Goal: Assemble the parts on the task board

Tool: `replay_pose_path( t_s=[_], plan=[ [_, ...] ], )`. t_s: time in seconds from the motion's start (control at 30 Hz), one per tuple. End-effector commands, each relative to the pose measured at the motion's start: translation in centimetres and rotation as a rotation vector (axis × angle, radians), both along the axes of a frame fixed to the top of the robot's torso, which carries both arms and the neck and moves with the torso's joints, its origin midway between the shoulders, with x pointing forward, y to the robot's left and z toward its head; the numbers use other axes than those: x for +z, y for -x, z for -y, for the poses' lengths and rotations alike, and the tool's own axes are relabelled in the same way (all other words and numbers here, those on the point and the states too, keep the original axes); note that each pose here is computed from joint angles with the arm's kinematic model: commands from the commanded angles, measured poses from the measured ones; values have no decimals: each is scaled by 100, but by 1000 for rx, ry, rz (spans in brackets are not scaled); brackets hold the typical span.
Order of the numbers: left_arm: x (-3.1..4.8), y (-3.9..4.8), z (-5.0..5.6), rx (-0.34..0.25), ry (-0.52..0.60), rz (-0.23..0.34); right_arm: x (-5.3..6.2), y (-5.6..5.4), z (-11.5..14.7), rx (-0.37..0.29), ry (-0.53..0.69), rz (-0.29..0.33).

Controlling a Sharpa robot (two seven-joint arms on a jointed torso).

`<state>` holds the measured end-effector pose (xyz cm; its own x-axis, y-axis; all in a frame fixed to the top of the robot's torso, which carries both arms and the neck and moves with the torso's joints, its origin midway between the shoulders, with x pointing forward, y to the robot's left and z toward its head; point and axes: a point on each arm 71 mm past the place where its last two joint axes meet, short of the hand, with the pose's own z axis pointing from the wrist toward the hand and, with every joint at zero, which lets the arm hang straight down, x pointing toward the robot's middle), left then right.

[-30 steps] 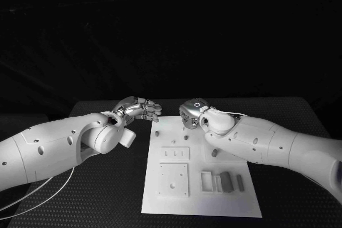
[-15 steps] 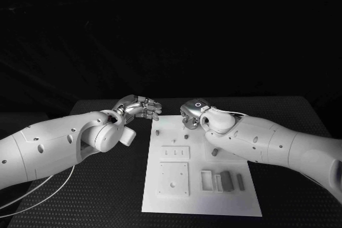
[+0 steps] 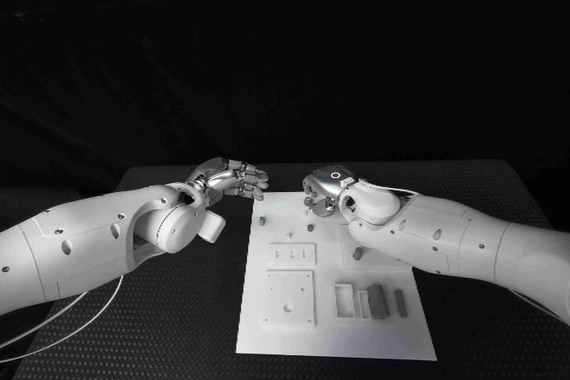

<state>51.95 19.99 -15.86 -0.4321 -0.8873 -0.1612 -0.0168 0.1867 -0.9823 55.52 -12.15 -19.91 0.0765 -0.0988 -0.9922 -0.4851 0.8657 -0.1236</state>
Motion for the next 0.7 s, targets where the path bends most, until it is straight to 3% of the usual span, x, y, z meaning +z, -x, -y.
replay_pose_path(
  t_s=[0.03,0.23,0.33,0.47,0.7],
  plan=[
    [20,-3,-3,-9,10,4,85,44,50,10,-40,29],
    [46,13,-36,-15,17,19,366,117,298,25,-126,-23],
    [69,12,-56,-20,23,30,442,132,446,6,-125,-55],
    [101,11,-66,-54,31,54,454,129,681,-40,-101,-130],
    [110,9,-85,-52,30,55,401,33,1071,-144,-77,-227]
  ],
)
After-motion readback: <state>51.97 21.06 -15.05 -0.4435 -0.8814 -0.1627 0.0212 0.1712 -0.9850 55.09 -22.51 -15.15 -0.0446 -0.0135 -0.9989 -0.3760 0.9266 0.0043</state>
